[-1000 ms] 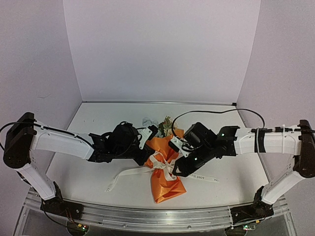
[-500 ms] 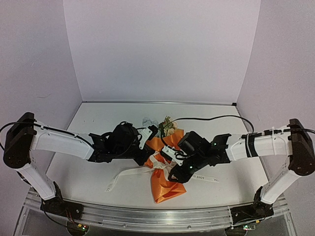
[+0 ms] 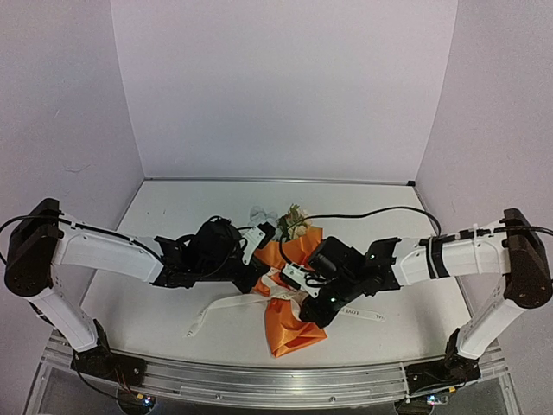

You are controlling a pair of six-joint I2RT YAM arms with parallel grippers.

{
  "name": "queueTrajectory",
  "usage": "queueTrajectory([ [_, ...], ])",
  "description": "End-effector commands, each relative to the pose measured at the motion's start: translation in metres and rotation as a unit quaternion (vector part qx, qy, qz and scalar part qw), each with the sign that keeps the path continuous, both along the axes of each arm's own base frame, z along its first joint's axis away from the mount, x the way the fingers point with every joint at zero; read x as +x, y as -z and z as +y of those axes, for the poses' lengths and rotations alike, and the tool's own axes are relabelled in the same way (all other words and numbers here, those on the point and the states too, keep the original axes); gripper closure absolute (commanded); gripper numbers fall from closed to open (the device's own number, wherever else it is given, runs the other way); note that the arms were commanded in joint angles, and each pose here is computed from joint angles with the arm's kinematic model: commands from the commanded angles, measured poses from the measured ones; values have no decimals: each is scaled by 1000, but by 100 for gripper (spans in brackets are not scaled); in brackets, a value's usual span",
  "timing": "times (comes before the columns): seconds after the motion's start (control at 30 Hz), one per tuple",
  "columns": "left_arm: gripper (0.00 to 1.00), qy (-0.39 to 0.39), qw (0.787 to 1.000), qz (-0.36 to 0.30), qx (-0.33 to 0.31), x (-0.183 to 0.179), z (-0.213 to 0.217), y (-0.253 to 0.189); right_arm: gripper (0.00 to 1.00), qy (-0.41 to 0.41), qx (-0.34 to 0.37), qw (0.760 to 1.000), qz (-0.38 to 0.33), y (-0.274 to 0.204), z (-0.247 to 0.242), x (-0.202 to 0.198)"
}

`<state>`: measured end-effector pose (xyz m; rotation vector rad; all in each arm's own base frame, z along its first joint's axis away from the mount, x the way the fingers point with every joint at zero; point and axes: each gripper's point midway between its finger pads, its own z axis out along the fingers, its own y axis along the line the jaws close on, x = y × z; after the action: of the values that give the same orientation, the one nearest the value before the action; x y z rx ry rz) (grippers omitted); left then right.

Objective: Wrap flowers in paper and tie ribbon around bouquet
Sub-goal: Tie the half-tied ribbon around the folded bouquet.

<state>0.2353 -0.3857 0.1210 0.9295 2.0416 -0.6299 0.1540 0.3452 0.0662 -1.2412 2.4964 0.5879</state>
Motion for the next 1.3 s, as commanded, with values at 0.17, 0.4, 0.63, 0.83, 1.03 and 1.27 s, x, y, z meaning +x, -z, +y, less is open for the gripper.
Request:
queueTrajectory([
  [0.17,100,-28,999,16,-43,-5,14,-12,100,15,-91,991,-96,-33,-38,27],
  [0.4,100,-50,997,44,-46,-12,28,2,100,72,-118,987,-79,-17,-51,54],
  [0.63,100,-99,991,85,-22,-12,42,27,100,140,-95,985,-31,19,-38,67],
  [0.83,100,-168,982,88,-4,-5,69,40,100,164,-88,982,-36,25,-35,59],
  [1.03,100,-211,973,96,6,0,93,48,100,167,-106,978,-72,15,-43,58],
  [1.27,100,-234,966,108,8,7,109,53,100,152,-173,969,-94,21,-77,59],
])
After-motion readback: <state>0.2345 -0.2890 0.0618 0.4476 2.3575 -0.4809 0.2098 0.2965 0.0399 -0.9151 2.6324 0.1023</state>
